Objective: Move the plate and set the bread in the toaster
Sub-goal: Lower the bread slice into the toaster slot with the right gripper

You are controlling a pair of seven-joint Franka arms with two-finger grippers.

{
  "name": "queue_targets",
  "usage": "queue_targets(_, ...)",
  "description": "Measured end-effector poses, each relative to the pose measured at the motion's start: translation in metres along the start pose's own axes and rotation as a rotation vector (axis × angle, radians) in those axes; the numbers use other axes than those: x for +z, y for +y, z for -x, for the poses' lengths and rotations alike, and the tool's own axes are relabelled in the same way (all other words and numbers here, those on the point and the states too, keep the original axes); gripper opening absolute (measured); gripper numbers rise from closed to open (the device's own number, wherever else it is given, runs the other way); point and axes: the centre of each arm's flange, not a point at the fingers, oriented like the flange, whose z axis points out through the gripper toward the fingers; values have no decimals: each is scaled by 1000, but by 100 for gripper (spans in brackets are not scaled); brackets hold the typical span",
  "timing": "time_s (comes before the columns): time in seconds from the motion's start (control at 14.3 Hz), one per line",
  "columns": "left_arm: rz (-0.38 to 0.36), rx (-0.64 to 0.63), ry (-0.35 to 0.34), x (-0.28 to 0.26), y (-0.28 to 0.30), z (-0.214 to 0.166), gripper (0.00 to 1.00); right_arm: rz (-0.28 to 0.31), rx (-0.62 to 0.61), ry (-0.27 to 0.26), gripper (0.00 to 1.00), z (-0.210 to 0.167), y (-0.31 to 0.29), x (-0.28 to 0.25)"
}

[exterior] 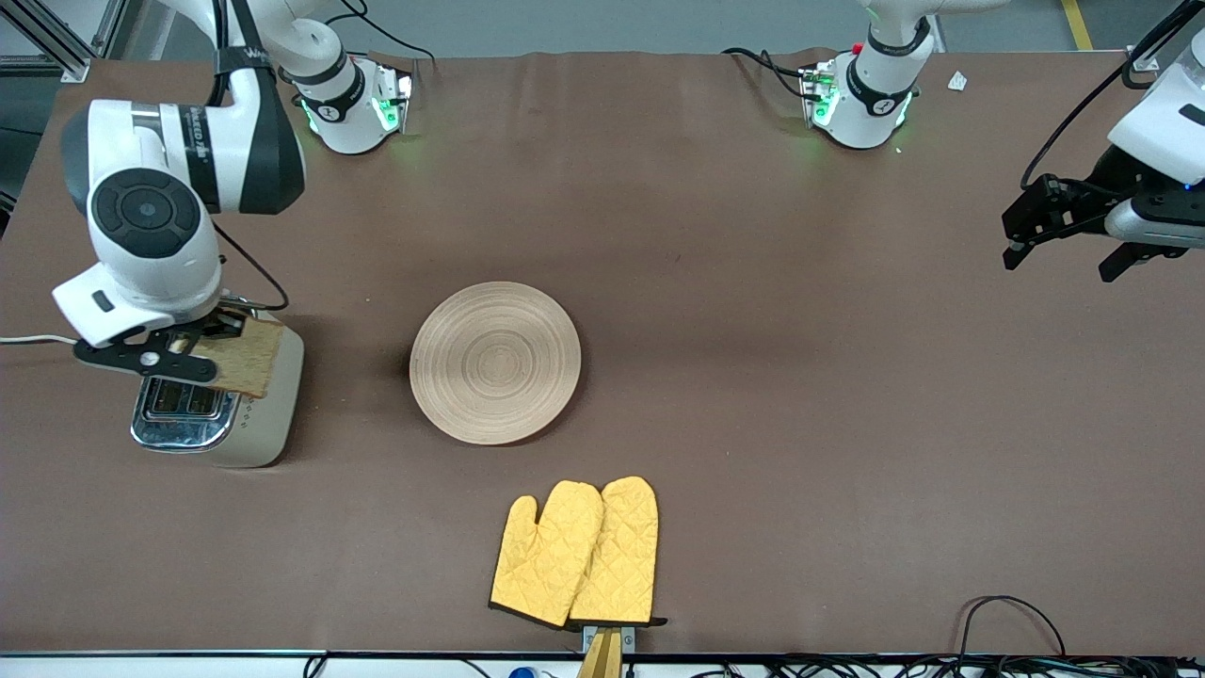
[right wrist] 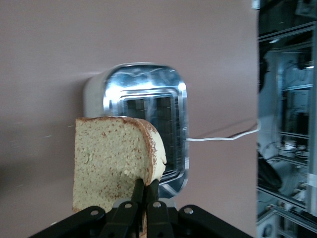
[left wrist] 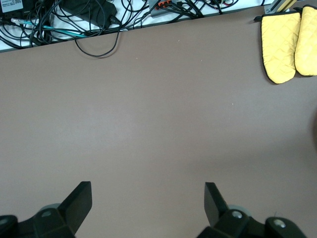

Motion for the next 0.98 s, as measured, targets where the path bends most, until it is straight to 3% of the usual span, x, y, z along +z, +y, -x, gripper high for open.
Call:
queue_targets(0.35, 0, -55, -103, 9, -12, 12, 100, 118, -72, -9, 4, -11, 21, 23)
queue_targets(0.7, -1, -62, -105, 11, -16, 12, 100, 233, -152, -41, 4, -21, -4, 54)
queue_targets(0.98, 0, -61, -103, 13, -15, 10, 100, 257, -166, -43, 4, -24, -7, 61)
